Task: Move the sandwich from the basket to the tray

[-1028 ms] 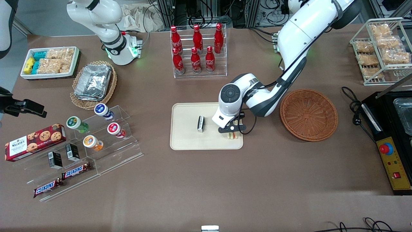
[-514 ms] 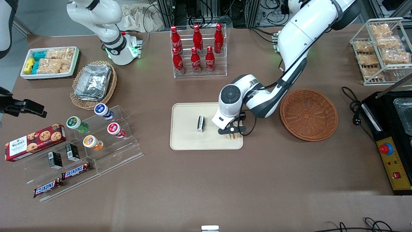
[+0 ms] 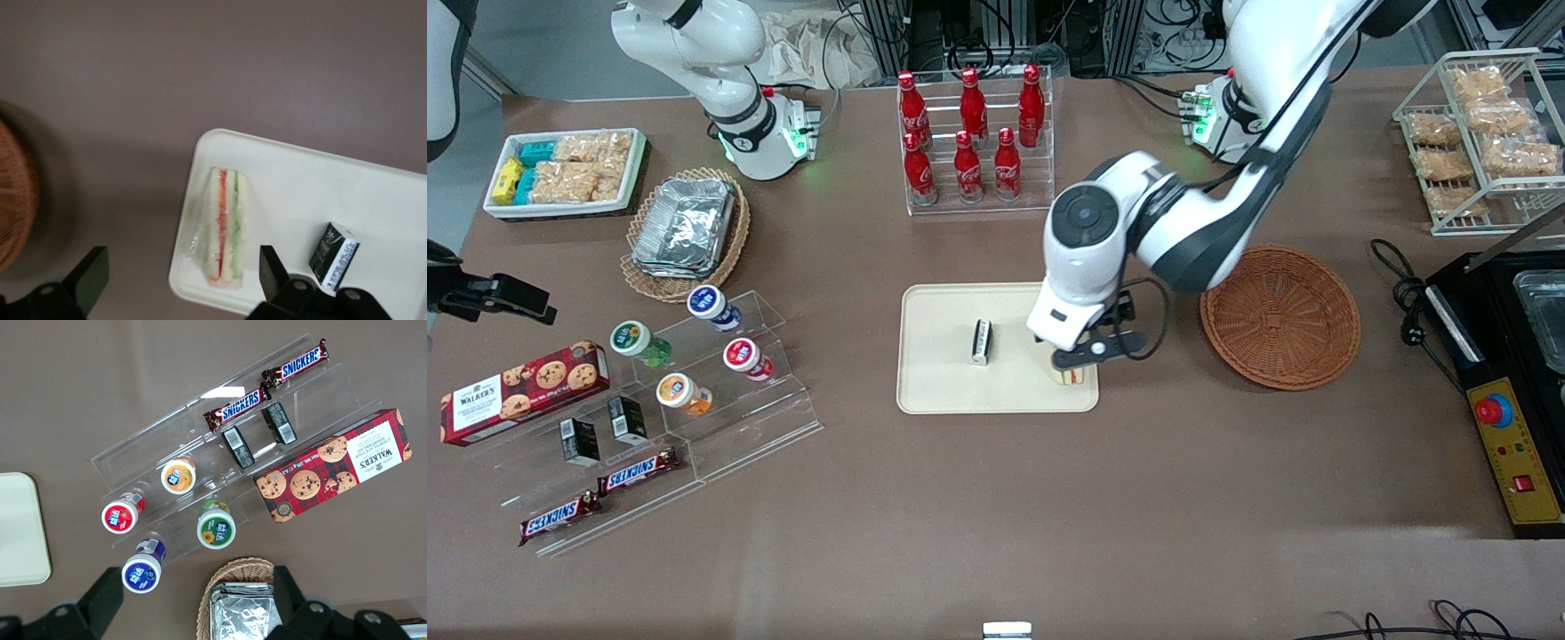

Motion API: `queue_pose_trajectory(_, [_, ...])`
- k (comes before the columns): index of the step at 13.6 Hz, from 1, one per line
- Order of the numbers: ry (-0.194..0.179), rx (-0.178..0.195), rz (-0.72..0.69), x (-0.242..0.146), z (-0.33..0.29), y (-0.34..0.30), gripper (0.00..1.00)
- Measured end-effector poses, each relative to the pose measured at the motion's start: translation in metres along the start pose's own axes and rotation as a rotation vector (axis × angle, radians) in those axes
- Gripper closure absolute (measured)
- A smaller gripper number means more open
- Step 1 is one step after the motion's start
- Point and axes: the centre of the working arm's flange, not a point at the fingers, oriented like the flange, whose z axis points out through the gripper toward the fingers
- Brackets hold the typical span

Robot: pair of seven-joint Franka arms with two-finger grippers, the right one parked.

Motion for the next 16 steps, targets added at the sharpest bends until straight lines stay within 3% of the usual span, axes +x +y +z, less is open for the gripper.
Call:
queue_pose_trajectory(3, [0.023, -0.003, -0.085, 0.023, -0.057, -0.047, 0.0])
queue_pose_trajectory(7, [0.028, 0.013, -0.078, 0.051, -0.113, -0.125, 0.0])
queue_pose_trajectory(11, [0.0, 0.003, 0.101, 0.065, -0.171, -0.238, 0.0])
queue_pose_trajectory(16, [-0.059, 0.013, 0.378, 0.064, -0.18, -0.333, 0.0])
